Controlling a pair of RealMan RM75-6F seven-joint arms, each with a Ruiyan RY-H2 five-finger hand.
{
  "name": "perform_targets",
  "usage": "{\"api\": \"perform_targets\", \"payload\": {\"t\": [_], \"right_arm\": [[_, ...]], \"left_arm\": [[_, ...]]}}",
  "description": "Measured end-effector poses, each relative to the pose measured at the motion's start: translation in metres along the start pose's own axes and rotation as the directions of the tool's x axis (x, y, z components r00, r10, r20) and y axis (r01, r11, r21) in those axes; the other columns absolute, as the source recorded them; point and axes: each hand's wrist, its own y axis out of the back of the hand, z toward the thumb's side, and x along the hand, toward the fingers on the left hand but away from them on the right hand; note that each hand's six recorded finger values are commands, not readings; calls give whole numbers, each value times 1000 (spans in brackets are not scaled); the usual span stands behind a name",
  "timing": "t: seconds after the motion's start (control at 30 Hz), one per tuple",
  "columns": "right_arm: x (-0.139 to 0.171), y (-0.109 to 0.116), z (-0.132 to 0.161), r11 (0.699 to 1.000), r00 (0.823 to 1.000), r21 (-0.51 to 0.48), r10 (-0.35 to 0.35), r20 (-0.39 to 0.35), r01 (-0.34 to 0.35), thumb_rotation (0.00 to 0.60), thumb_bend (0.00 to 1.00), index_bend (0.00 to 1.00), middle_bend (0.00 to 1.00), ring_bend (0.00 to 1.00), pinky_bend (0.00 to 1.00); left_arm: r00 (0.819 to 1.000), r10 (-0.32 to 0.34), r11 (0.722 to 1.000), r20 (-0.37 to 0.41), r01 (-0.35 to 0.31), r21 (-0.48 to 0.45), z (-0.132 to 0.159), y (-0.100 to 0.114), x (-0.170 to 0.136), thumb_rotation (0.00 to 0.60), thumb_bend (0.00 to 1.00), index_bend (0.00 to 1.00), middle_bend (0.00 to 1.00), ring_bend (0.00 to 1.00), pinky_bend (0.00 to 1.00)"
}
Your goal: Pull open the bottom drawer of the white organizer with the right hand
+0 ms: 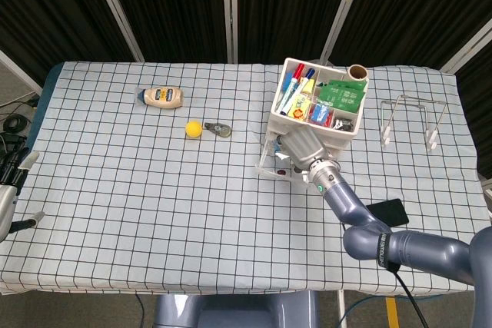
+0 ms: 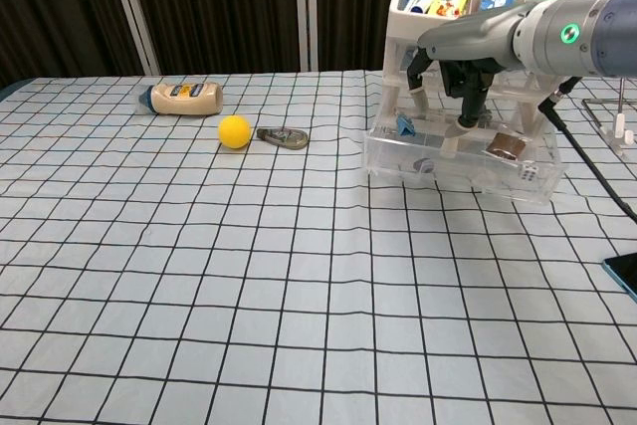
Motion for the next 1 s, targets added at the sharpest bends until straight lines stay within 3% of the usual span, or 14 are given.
{"api": "perform_targets", "payload": {"t": [0.57,1.0], "right_arm": [[-3,-12,-9,1000,1000,1,11,-1,-11,600,124,490,1000,1000,920],[8,-10,-1,999,997,33,-39,-60,41,600,124,505,1000,1000,920]], "left_arm": [[1000,2,1000,-5,-2,8,2,3,-2,600,19,0,0,0,0],[1000,-4,1000,8,4,10,5,1,-6,600,18,0,0,0,0]]}}
